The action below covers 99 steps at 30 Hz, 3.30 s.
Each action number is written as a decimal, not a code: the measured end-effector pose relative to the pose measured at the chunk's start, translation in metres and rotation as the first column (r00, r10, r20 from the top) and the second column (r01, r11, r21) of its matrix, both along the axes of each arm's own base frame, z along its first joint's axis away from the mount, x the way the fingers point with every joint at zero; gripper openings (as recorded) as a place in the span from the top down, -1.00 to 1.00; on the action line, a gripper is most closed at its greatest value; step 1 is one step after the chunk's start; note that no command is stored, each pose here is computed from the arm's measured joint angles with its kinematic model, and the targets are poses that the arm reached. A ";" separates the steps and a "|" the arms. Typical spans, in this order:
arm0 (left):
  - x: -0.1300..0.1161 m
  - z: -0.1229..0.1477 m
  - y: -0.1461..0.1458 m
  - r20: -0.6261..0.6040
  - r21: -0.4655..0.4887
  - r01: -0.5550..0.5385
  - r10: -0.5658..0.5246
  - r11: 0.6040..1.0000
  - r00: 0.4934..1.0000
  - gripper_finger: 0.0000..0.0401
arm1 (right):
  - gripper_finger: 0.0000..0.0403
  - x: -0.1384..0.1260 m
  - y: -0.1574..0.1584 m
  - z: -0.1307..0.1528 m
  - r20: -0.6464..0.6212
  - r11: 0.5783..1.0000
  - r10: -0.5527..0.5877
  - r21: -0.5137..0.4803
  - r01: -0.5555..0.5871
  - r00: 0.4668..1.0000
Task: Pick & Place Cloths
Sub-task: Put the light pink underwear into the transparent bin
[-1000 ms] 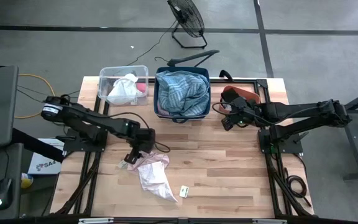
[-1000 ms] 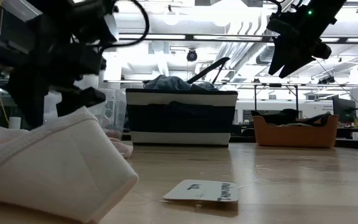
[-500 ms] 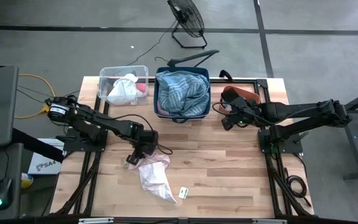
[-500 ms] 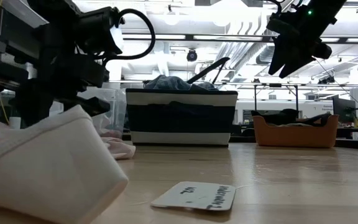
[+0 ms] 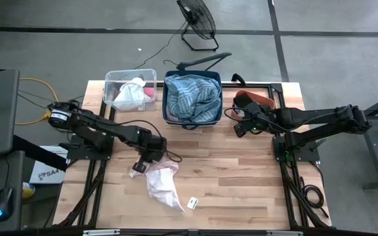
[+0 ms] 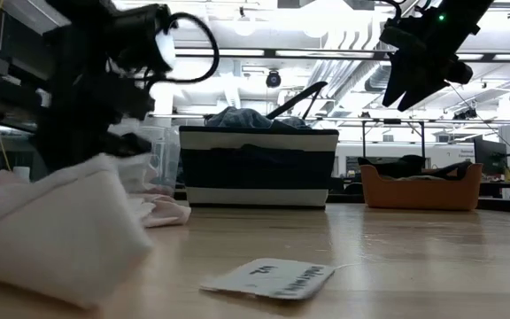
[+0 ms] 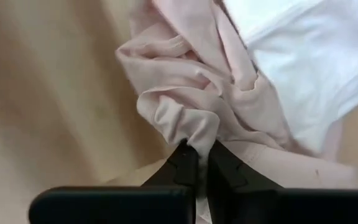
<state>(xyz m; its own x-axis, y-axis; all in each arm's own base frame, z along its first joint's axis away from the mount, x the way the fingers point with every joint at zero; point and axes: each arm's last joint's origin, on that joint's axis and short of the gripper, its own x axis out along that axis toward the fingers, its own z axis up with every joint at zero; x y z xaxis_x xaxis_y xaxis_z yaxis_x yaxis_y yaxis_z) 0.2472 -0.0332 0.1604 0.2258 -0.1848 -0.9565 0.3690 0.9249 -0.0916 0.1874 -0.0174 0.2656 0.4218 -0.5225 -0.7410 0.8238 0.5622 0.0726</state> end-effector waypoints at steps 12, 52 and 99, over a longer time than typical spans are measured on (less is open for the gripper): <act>-0.013 0.102 -0.019 0.071 0.325 -0.075 0.055 0.943 0.996 0.99 | -0.02 0.000 0.000 0.000 0.000 1.000 -0.001 -0.002 0.001 1.000; -0.100 0.225 0.086 0.764 0.506 -0.855 0.517 -0.109 0.386 0.99 | -0.02 0.000 0.000 0.000 0.001 1.000 -0.005 -0.007 0.005 1.000; -0.077 0.119 0.267 0.037 0.338 -0.907 0.959 0.251 0.280 0.99 | -0.02 0.006 0.000 -0.020 0.039 0.998 0.059 -0.036 -0.057 0.998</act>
